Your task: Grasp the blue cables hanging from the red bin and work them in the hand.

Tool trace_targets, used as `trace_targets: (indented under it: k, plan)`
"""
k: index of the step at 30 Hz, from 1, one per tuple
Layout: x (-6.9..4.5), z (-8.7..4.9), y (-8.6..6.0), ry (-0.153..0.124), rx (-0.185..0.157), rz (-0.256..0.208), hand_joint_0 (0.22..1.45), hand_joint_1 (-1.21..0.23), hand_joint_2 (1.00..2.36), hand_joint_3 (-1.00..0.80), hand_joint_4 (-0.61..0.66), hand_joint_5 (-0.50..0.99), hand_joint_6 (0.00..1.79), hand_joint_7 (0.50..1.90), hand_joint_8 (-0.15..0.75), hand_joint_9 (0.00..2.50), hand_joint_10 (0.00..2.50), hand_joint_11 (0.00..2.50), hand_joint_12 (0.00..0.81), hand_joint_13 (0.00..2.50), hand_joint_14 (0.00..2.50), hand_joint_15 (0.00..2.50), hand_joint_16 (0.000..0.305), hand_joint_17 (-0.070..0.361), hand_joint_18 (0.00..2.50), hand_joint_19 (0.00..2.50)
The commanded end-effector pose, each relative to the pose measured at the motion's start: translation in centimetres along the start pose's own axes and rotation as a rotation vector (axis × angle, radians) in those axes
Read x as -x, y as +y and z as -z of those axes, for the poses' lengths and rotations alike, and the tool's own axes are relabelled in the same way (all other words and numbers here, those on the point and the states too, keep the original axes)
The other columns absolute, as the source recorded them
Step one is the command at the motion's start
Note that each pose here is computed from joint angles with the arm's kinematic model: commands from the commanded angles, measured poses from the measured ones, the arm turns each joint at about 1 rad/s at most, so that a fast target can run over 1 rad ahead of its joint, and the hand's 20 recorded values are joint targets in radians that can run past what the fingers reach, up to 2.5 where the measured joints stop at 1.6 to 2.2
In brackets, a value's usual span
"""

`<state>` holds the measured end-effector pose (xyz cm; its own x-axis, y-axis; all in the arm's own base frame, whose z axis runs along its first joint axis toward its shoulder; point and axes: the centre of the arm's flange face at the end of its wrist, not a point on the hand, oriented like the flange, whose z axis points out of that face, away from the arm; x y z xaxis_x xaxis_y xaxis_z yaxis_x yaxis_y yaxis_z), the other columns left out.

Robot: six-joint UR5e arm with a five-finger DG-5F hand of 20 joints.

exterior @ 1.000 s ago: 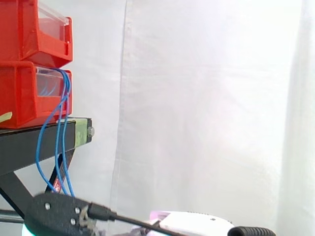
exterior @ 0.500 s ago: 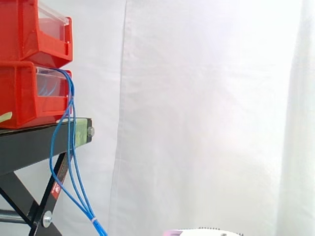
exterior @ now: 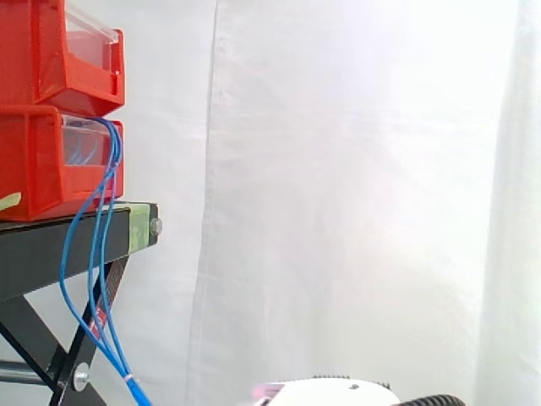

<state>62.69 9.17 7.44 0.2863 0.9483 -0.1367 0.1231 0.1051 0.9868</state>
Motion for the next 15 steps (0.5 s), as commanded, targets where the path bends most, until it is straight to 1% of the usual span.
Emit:
trace_targets:
  k: [1, 4, 5, 6, 12, 15]
  plan:
    - [-0.71, -0.82, 1.45, 0.000, -0.011, 0.033, 0.86, -0.59, 1.01, -0.79, 0.30, 0.13, 0.59, 1.24, 0.667, 1.68, 2.50, 2.50, 0.792, 2.03, 2.50, 2.01, 0.229, 0.172, 2.40, 0.60]
    - [-0.88, -0.98, 1.80, 0.004, -0.018, 0.056, 0.86, -0.59, 1.01, -0.78, 0.30, 0.13, 0.59, 1.24, 0.663, 1.68, 2.50, 2.50, 0.790, 2.02, 2.50, 2.01, 0.228, 0.171, 2.38, 0.61]
    - [-1.07, -1.19, 2.17, 0.004, -0.016, 0.067, 0.86, -0.59, 1.01, -0.78, 0.30, 0.13, 0.59, 1.25, 0.667, 1.68, 2.50, 2.50, 0.787, 2.02, 2.50, 1.99, 0.227, 0.170, 2.38, 0.60]
    - [-1.10, -1.23, 2.23, 0.004, -0.015, 0.073, 0.86, -0.59, 1.01, -0.79, 0.30, 0.13, 0.59, 1.25, 0.662, 1.68, 2.50, 2.50, 0.780, 2.01, 2.50, 2.00, 0.225, 0.169, 2.38, 0.59]
    - [-1.08, -1.22, 2.12, 0.002, -0.017, 0.093, 0.86, -0.59, 1.01, -0.79, 0.30, 0.13, 0.59, 1.24, 0.666, 1.68, 2.50, 2.50, 0.779, 2.01, 2.50, 1.98, 0.226, 0.169, 2.38, 0.60]
    - [-1.10, -1.24, 2.14, 0.002, -0.015, 0.094, 0.86, -0.59, 1.01, -0.79, 0.30, 0.13, 0.59, 1.24, 0.670, 1.69, 2.50, 2.50, 0.780, 2.01, 2.50, 1.99, 0.224, 0.168, 2.37, 0.60]
